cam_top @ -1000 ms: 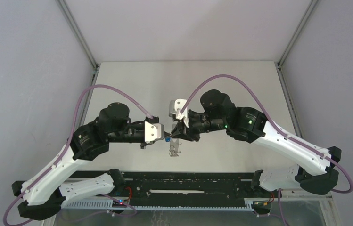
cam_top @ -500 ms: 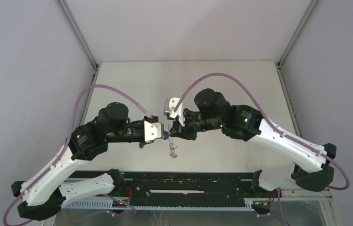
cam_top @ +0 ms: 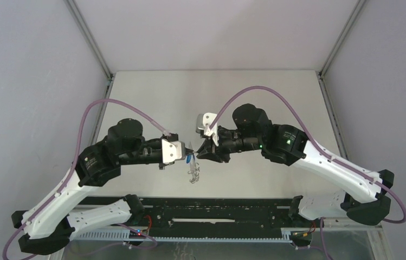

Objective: Put the keys on the keyring

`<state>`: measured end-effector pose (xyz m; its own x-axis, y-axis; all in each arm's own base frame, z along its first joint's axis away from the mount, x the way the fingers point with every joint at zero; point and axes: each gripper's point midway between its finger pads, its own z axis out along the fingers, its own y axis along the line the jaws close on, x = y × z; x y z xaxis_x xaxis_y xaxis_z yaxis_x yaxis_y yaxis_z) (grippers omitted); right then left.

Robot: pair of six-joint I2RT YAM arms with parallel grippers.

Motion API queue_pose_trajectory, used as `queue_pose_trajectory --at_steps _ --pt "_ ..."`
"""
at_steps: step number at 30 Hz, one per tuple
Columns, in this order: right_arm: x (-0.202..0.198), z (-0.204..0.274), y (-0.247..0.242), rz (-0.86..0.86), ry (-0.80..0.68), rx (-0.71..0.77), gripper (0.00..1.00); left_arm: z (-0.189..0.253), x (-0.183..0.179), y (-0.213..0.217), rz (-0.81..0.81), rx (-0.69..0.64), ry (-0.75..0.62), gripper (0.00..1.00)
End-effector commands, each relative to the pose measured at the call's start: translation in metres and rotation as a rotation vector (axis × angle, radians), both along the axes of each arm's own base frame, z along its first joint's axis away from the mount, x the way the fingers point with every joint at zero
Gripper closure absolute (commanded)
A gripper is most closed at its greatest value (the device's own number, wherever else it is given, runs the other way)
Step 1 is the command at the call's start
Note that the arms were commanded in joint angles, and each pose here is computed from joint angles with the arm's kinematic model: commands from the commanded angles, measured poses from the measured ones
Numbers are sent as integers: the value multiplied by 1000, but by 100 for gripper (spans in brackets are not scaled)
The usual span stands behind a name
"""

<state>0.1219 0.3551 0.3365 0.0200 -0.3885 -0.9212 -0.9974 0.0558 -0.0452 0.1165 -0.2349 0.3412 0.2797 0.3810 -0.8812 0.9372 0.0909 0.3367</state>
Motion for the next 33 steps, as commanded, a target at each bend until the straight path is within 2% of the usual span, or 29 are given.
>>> queue_pose_trajectory --at_steps 1,10,16,22,25,28,29,33 --pt "-7 29 -3 41 9 119 75 44 -2 -2 -21 -117 -91 100" --pt "-10 35 1 74 1 135 73 42 -4 -3 -32 -112 -82 100" --pt "-10 31 4 82 8 115 77 42 -4 -2 -31 -112 -83 100" --pt "-8 26 5 81 17 86 85 44 -5 -3 -35 -118 -83 100" --pt "-8 28 6 83 11 92 98 44 -5 -4 -36 -119 -79 100" --pt "-10 30 8 96 12 106 100 44 -5 -4 -34 -120 -78 100" --pt "-11 29 8 95 14 113 100 44 -4 -4 -30 -124 -80 98" --pt "-10 38 1 71 15 218 100 49 -2 -1 -13 -137 -101 56"
